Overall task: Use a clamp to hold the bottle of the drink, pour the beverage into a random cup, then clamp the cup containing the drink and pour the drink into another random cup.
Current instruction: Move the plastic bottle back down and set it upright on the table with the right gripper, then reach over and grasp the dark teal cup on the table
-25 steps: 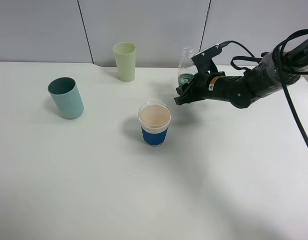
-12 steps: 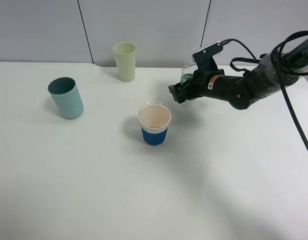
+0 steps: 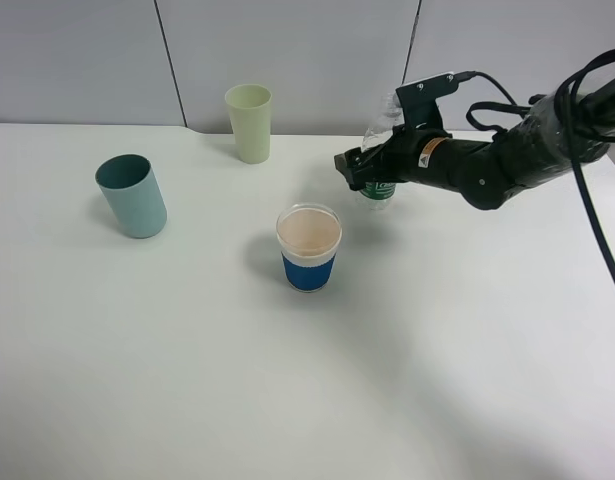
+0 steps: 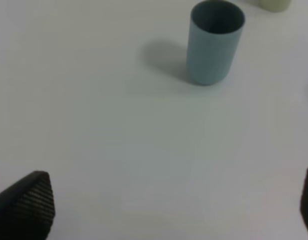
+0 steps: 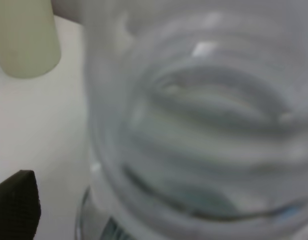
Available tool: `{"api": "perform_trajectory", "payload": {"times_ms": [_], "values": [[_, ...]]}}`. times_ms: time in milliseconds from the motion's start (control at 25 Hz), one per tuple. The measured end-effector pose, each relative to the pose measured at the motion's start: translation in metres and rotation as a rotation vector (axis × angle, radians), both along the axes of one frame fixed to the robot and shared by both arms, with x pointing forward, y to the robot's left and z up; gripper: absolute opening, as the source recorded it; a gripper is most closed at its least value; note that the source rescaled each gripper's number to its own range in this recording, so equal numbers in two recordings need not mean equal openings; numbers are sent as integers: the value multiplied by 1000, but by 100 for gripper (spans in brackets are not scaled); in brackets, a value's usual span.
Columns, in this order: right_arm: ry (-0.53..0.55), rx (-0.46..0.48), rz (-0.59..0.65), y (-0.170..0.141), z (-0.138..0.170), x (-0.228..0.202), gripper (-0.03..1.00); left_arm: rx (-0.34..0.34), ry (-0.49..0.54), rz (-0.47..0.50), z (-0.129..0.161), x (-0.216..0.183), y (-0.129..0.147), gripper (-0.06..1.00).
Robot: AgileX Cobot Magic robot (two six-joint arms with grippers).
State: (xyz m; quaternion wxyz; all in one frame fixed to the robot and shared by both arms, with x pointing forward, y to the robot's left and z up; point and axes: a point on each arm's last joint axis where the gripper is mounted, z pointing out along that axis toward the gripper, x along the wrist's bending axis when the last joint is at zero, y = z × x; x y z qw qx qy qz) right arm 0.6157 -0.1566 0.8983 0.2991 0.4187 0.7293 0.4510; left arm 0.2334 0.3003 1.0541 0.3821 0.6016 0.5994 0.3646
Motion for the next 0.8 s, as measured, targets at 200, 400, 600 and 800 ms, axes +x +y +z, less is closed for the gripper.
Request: {"api": "perform_trajectory", "payload": {"times_ms": [200, 400, 600, 800], "values": [[9, -16, -22, -4, 34, -5, 100, 0, 0, 0, 0, 0, 0, 100], [-5, 8, -56, -10, 78, -16, 100, 0, 0, 0, 0, 0, 0, 100], [-65, 33, -74, -16, 121, -30, 100, 0, 0, 0, 0, 0, 0, 100], [-74, 32, -125, -34, 152, -42, 100, 0, 0, 0, 0, 0, 0, 100]]}}
